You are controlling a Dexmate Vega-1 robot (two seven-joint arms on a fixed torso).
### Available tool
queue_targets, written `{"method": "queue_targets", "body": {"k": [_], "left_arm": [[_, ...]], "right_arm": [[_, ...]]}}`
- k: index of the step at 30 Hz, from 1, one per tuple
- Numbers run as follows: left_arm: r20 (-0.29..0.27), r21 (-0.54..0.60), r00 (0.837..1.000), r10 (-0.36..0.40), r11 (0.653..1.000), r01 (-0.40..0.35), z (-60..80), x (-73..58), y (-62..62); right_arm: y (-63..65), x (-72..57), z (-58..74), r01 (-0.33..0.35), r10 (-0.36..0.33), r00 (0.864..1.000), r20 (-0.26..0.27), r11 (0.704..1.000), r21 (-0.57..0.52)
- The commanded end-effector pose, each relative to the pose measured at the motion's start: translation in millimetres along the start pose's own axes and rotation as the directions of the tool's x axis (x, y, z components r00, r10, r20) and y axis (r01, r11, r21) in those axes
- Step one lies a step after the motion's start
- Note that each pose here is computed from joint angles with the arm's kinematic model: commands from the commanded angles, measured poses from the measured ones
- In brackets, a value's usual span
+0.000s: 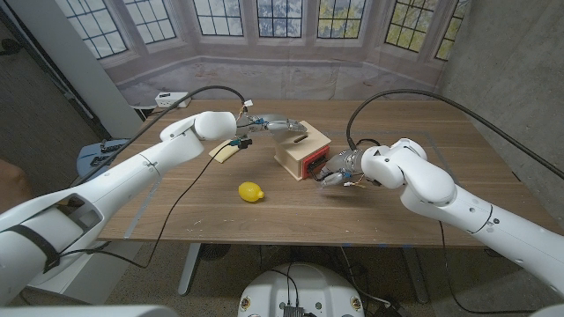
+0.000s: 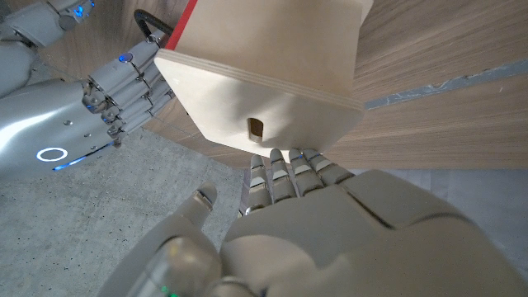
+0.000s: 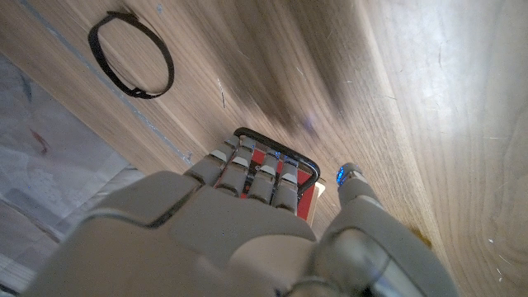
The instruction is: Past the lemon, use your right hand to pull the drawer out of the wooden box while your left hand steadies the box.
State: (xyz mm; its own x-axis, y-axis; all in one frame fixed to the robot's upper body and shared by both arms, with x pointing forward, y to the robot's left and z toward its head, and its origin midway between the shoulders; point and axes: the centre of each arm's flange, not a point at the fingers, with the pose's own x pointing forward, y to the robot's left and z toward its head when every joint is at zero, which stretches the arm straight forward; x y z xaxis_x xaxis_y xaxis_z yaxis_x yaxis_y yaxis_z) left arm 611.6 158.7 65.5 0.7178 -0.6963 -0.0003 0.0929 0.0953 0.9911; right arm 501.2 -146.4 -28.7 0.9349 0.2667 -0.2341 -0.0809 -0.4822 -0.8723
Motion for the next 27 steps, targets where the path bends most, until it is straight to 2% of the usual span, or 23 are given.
{"method": "queue_targets", "body": {"k": [1,27], "left_arm": [[0.001,-0.001,1.000,-0.003,1.000,0.003,0.4,0.0,-1.2],[0.006,-0.003,1.000,-0.007,1.000,0.007,4.7,1.6,-4.3]], "right_arm": [[7.9,-4.1,-2.6,-0.025,0.025,1.000,-0.013,1.000,0.006],[17.3,-18.9,-9.7,-0.059,0.060,0.997,-0.046,0.998,0.007]]}}
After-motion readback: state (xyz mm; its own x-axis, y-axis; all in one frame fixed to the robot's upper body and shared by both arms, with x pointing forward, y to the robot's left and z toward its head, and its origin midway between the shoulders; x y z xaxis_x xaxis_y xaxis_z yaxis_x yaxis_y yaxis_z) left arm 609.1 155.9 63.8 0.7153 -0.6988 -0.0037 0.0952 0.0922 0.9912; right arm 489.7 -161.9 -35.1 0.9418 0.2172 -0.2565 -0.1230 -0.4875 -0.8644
